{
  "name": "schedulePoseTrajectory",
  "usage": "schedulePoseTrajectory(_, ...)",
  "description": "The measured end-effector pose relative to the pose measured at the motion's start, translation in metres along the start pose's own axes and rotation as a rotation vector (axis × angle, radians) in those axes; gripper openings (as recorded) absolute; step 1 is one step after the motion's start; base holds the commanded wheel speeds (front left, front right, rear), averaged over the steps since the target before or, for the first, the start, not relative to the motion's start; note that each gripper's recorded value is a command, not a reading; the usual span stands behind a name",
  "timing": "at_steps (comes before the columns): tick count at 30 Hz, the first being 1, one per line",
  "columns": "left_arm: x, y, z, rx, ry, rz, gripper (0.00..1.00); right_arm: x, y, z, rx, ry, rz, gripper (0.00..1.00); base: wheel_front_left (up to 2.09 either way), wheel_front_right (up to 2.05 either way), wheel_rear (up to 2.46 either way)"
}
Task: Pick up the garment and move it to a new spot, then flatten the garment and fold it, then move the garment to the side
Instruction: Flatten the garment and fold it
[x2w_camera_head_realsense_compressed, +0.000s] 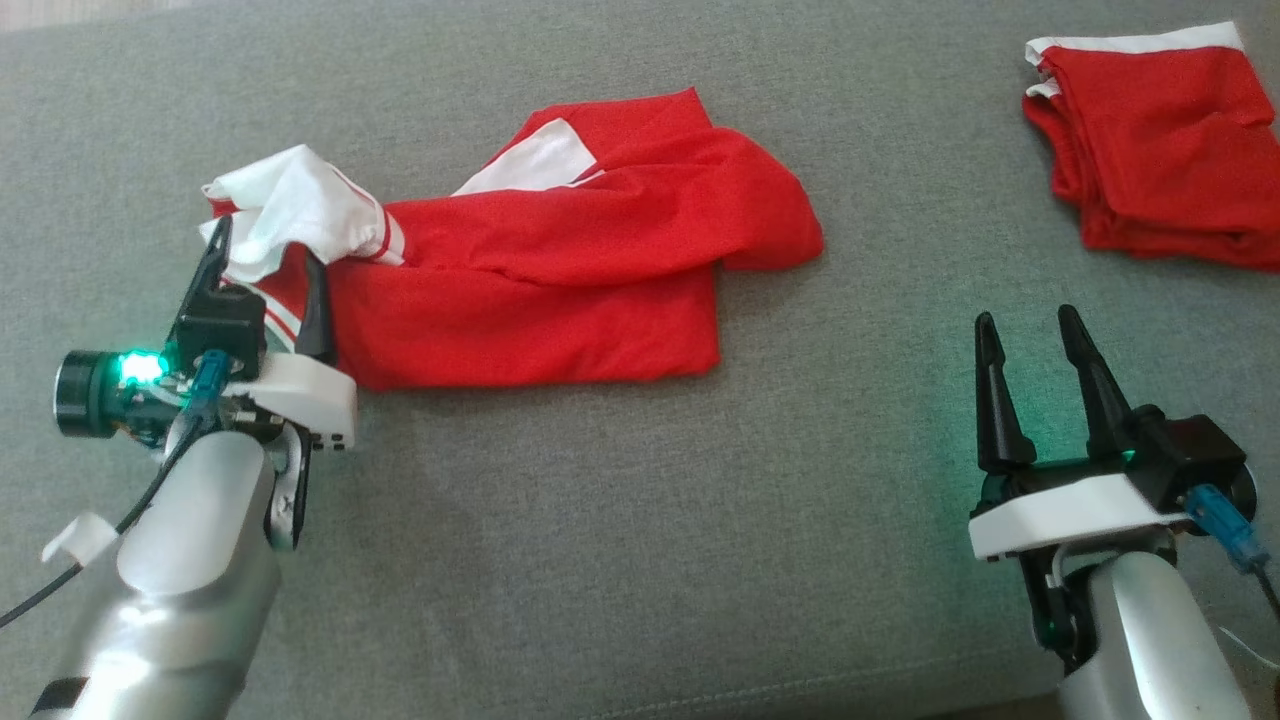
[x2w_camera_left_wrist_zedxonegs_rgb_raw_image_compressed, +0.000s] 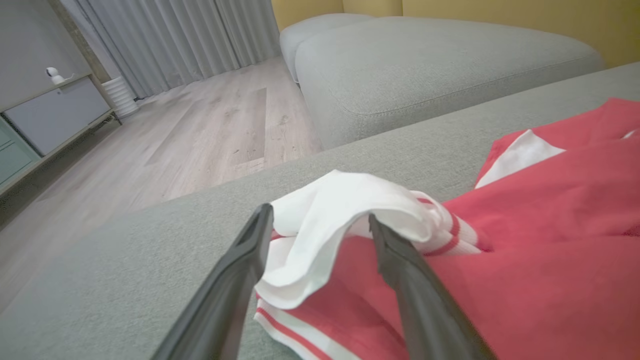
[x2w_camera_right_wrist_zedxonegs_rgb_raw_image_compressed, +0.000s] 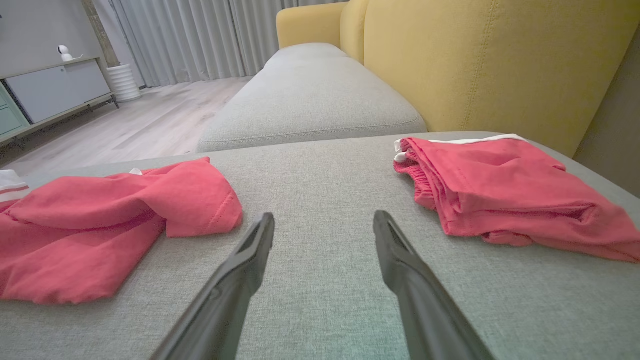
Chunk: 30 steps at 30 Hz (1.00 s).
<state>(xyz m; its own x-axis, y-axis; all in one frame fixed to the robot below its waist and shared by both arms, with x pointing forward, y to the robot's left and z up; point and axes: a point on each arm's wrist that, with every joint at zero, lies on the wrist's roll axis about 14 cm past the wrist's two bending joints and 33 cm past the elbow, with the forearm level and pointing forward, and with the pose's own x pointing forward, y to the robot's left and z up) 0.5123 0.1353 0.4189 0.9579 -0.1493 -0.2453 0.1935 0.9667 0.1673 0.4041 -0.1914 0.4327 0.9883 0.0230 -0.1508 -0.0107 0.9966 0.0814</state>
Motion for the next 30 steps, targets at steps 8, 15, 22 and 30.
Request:
schedulePoseTrajectory(8,0.001,-0.008,0.001,0.027,0.01,-0.026,1.0,0.0,0.003,-0.002,0.0,0.007,0.009,1.0,0.0,0.0,0.0)
schedulePoseTrajectory(15,0.006,-0.01,-0.005,0.041,0.03,-0.043,0.0,-0.001,-0.002,-0.006,-0.001,0.018,-0.007,1.0,0.0,0.0,0.0)
schedulePoseTrajectory(22,-0.003,0.011,0.018,0.059,-0.059,0.007,0.0,0.002,0.001,-0.001,0.004,0.003,0.001,1.0,0.0,0.0,0.0)
schedulePoseTrajectory(30,-0.061,0.036,0.031,0.075,-0.135,0.077,0.0,0.003,0.018,0.013,0.011,-0.038,0.05,1.0,0.0,0.0,0.0)
